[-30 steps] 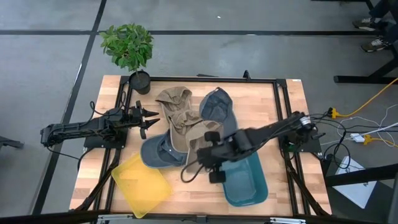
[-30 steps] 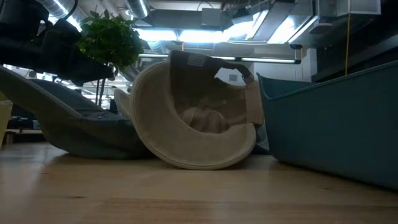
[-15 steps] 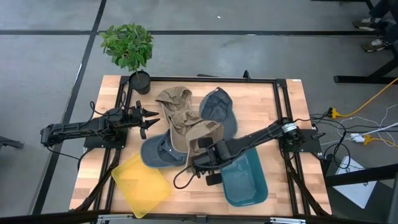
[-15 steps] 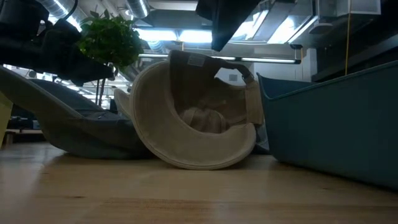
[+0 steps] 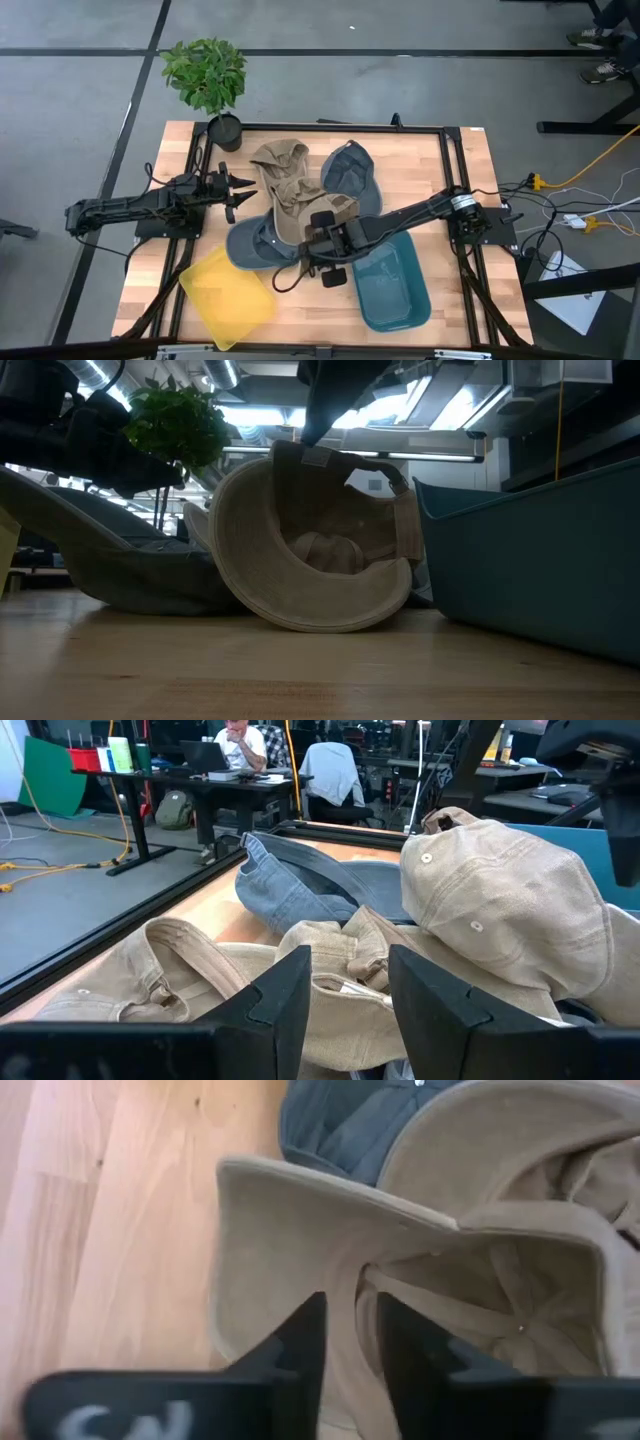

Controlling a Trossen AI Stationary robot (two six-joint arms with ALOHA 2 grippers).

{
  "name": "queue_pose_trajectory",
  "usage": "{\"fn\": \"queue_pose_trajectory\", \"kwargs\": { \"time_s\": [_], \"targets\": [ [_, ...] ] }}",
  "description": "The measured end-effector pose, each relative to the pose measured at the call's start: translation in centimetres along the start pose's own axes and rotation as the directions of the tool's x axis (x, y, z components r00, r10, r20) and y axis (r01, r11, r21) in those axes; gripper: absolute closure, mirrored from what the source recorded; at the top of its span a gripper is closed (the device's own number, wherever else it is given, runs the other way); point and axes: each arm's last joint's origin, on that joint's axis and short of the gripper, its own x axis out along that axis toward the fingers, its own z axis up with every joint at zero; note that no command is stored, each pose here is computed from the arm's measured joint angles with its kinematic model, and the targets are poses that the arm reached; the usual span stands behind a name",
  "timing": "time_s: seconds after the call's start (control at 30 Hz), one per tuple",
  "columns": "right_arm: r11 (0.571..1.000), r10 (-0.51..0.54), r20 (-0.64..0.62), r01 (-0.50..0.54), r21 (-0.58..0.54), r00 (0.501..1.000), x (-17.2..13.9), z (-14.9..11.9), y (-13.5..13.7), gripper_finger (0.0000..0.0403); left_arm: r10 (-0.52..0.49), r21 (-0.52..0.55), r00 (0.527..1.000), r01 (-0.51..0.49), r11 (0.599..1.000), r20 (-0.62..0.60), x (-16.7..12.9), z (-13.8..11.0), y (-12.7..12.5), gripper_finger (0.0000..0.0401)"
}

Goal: Pick & Place hat
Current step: Put the right brown cap into the blue bin

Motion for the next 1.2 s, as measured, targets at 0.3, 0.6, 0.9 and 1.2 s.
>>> {"fn": "queue_pose_trajectory", "kwargs": {
  "time_s": [0.3, 0.6, 0.9, 1.2],
  "targets": [
    [0.844, -0.043, 0.073, 0.076, -0.531, 0.996, 3.3, -0.5, 1.1, 0.0182, 0.0, 0.0, 1.0, 0.0, 1.0, 0.0, 0.0, 0.0, 0.0, 0.0269],
    [0.643, -0.171, 0.164, 0.236, -0.729, 0.972, 3.0, 0.3, 1.9, 0.0176, 0.0, 0.0, 1.0, 0.0, 1.0, 0.0, 0.0, 0.0, 0.0, 0.0269],
    [0.486, -0.157, 0.147, 0.206, -0.849, 0.977, 4.5, 0.2, 2.6, 0.0183, 0.0, 0.0, 1.0, 0.0, 1.0, 0.0, 0.0, 0.0, 0.0, 0.0269],
    [0.513, -0.169, 0.143, 0.211, -0.832, 0.975, 6.0, 0.4, 1.9, 0.0281, 0.0, 0.0, 1.0, 0.0, 1.0, 0.0, 0.0, 0.0, 0.0, 0.0269]
  ]
}}
